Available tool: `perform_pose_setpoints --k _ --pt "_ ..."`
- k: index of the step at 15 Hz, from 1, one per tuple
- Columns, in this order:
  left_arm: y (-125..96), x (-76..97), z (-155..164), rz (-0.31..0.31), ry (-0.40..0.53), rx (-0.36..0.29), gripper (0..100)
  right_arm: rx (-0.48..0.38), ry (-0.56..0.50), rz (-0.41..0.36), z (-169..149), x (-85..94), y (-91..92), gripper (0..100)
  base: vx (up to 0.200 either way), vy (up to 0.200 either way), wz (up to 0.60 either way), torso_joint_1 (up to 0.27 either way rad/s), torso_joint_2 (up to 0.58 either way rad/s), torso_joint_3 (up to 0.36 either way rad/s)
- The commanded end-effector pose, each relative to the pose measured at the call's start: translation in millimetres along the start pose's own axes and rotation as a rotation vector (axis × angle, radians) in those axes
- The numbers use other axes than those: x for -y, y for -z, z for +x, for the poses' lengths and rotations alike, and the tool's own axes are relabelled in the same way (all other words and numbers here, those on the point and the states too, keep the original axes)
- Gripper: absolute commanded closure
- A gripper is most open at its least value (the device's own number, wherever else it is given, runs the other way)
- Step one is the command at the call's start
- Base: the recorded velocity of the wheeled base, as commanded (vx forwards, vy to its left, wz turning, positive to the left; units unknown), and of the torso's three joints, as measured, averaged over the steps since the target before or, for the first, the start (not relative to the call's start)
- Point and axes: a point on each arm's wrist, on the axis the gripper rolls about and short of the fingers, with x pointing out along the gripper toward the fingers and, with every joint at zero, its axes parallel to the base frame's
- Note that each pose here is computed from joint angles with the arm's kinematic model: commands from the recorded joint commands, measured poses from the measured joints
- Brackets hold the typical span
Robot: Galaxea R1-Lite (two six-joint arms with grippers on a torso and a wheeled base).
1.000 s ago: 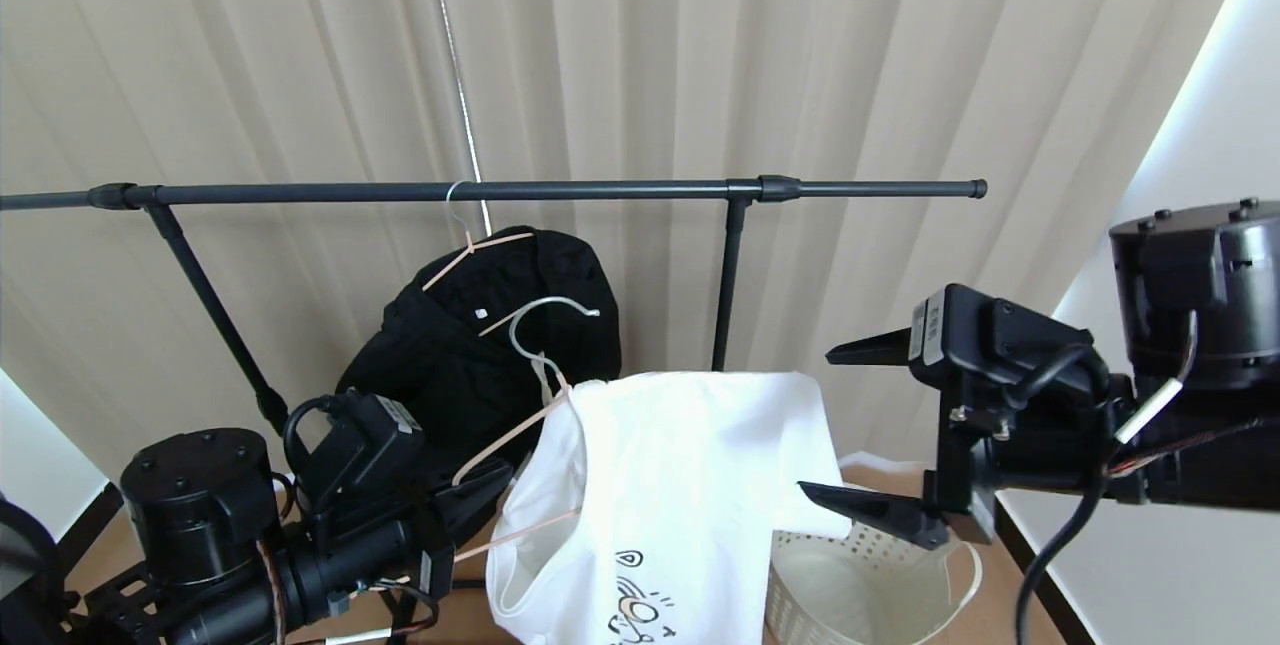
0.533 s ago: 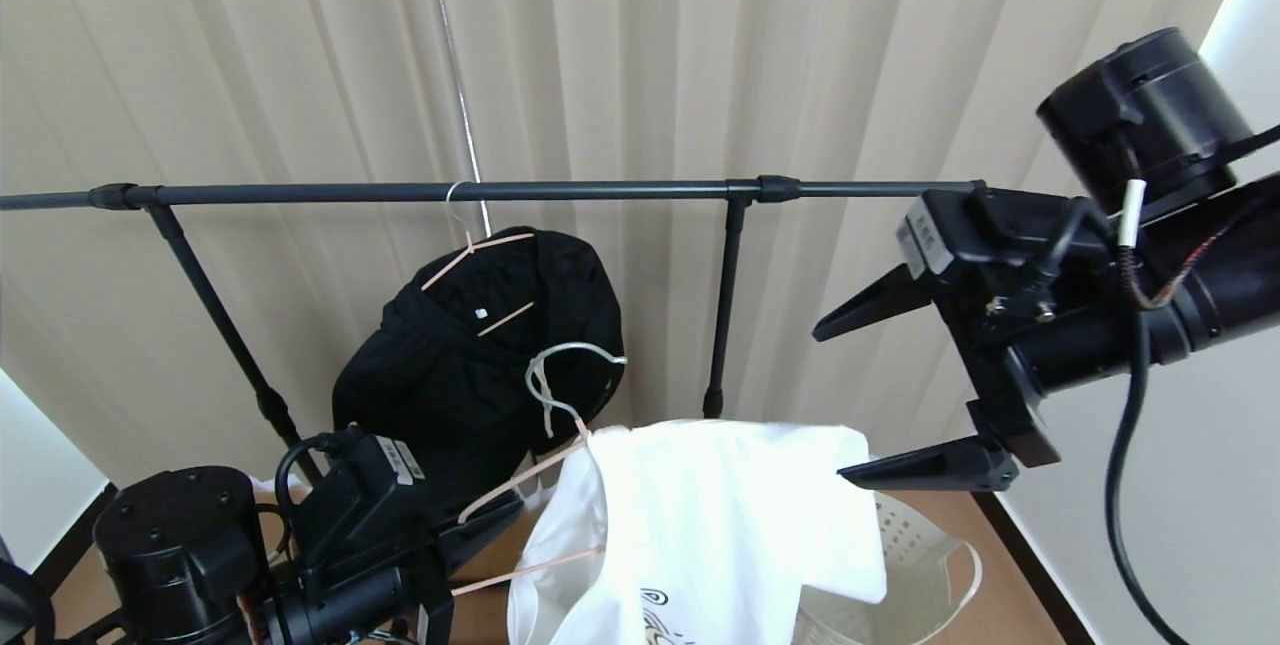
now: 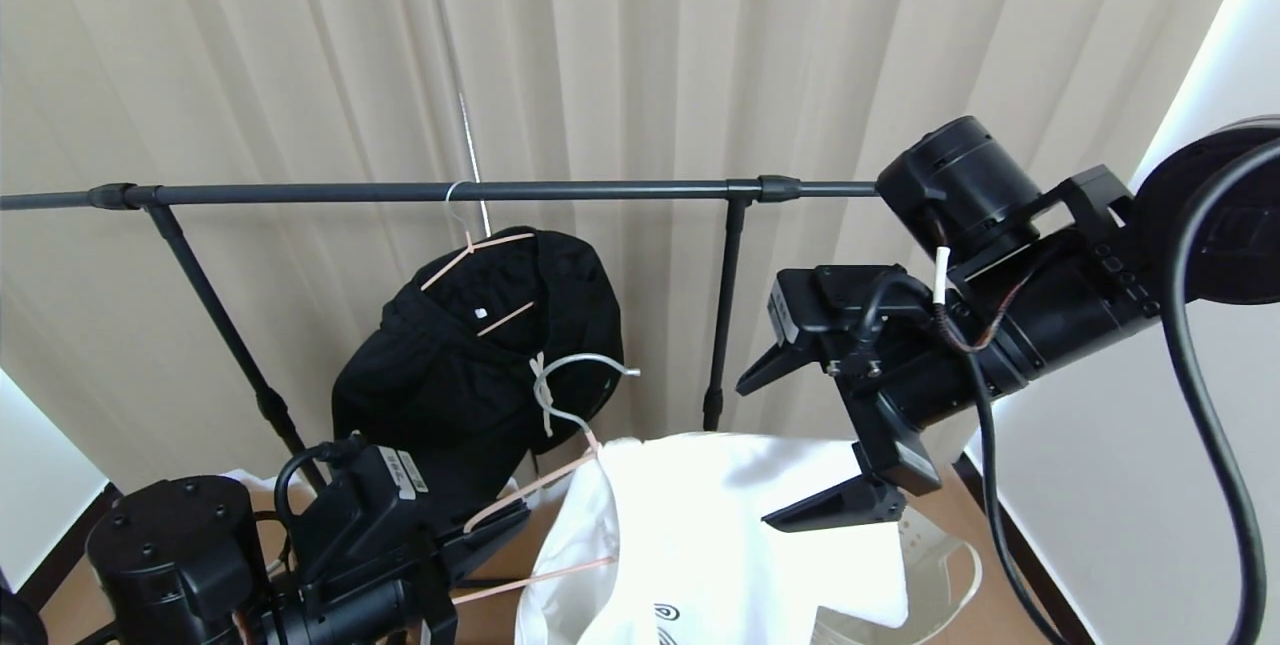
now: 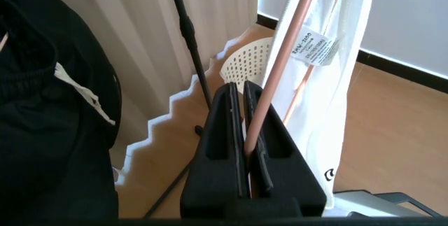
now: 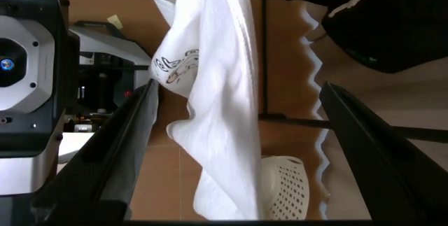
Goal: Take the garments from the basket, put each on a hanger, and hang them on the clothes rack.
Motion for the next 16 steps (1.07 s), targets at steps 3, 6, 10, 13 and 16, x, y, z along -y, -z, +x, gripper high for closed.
perform_pose_setpoints --k 3,6,10,13,16 --pt "-0.3 2.1 0.3 0.001 0.010 0.001 100 -0.015 -0.017 0.010 24.9 11.9 5.7 0 0.000 0.000 0.00 0.000 0.00 0.000" --pt "-1.0 3.8 1.1 0.004 0.019 0.004 100 -0.033 0.015 0.006 30.1 16.6 7.0 0 0.000 0.000 0.00 0.000 0.00 0.000" --pt "-1.6 3.7 1.7 0.007 0.019 0.007 100 -0.041 0.006 0.012 35.5 18.7 9.0 0 0.000 0.000 0.00 0.000 0.00 0.000" --pt "-1.6 3.7 1.7 0.005 0.019 0.007 100 -0.041 0.006 0.012 35.5 18.7 9.0 0 0.000 0.000 0.00 0.000 0.00 0.000" --pt "-1.8 3.6 1.9 0.006 0.019 0.009 100 -0.039 0.008 0.016 35.6 19.3 8.6 0 0.000 0.000 0.00 0.000 0.00 0.000"
